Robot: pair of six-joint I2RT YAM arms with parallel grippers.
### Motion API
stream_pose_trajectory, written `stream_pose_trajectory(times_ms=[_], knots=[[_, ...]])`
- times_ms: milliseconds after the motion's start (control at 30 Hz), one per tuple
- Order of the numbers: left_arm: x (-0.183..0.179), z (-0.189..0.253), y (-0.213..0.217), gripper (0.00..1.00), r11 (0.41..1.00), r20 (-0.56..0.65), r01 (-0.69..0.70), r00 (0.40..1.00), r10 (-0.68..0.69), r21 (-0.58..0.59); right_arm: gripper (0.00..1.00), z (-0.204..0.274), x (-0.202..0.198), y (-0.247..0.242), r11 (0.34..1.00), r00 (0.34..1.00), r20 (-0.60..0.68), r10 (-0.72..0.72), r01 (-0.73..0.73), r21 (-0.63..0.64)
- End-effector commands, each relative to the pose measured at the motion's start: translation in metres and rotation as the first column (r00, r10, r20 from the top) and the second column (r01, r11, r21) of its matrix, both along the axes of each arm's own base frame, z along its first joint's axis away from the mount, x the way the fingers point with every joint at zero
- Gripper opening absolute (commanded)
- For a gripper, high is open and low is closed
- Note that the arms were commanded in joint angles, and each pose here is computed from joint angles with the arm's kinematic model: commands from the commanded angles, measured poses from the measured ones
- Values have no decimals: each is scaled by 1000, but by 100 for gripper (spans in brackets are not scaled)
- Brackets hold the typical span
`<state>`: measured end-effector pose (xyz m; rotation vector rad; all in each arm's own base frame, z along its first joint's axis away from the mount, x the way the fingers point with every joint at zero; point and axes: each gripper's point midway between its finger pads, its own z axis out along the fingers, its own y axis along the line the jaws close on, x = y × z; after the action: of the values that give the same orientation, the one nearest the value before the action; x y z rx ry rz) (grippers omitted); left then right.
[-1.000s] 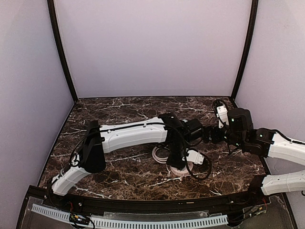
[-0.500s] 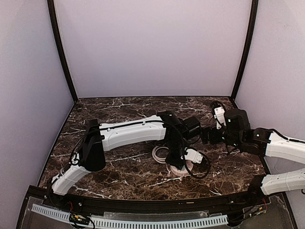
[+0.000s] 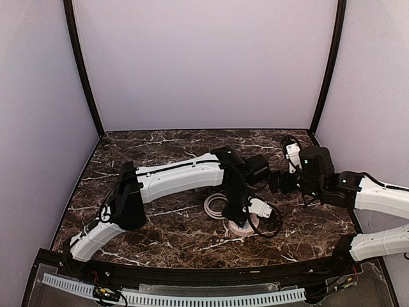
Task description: Insert the plug
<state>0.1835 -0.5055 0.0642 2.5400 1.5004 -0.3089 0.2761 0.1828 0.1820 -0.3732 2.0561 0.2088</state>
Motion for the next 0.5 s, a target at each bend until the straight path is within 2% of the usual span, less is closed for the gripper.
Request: stream_pose_trajectory(times_ms=[0, 300, 467], knots=[[-11, -74, 20, 1, 987, -73, 36, 997, -25, 157, 99, -2, 4, -1, 1000, 1000, 10, -5, 6, -5], [-16, -117, 27, 1, 970, -72, 21, 997, -4, 241, 99, -6, 5, 2, 1000, 1000, -3, 6, -6, -9], [-21, -127, 30, 1, 966, -105, 29, 995, -2, 256, 99, -7, 4, 3, 1000, 1000, -4, 11, -11, -7]])
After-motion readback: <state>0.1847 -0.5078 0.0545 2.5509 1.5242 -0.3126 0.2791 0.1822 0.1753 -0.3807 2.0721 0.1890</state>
